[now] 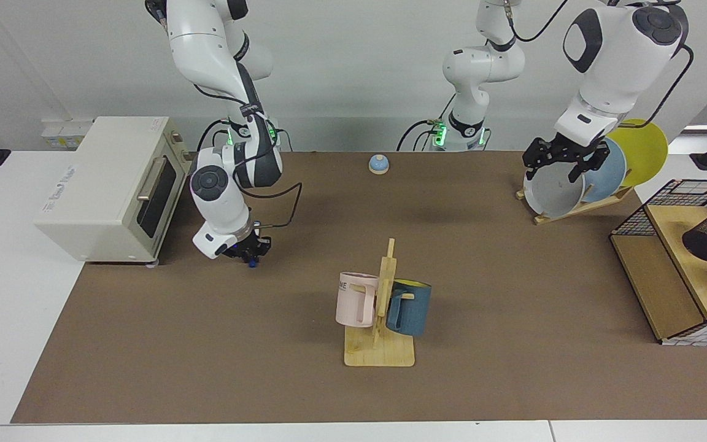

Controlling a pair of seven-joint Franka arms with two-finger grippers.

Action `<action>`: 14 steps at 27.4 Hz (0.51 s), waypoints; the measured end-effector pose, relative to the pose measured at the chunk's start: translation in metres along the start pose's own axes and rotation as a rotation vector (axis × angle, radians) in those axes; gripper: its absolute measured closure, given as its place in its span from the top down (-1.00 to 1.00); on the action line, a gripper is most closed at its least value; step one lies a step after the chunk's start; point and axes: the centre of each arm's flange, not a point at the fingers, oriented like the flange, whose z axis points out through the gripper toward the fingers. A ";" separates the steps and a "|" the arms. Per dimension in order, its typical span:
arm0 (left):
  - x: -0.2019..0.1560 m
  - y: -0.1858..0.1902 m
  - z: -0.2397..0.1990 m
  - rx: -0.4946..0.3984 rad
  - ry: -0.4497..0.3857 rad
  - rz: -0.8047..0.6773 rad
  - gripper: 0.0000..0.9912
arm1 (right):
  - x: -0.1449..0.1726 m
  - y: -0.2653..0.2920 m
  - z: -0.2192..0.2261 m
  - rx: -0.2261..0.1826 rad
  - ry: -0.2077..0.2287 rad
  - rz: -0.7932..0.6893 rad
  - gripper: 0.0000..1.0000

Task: Put markers into pen holder
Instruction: 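Reach the right gripper down to the blue-capped white marker and grasp it, then lift the marker with the right gripper toward the table middle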

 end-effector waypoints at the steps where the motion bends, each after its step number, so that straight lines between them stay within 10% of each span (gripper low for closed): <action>1: 0.000 0.000 0.000 0.000 0.000 0.000 1.00 | 0.000 0.000 0.000 0.000 0.000 0.001 -0.66; 14: 0.000 0.000 0.000 0.000 0.001 0.000 1.00 | 0.003 0.000 -0.005 0.000 0.005 0.025 -0.66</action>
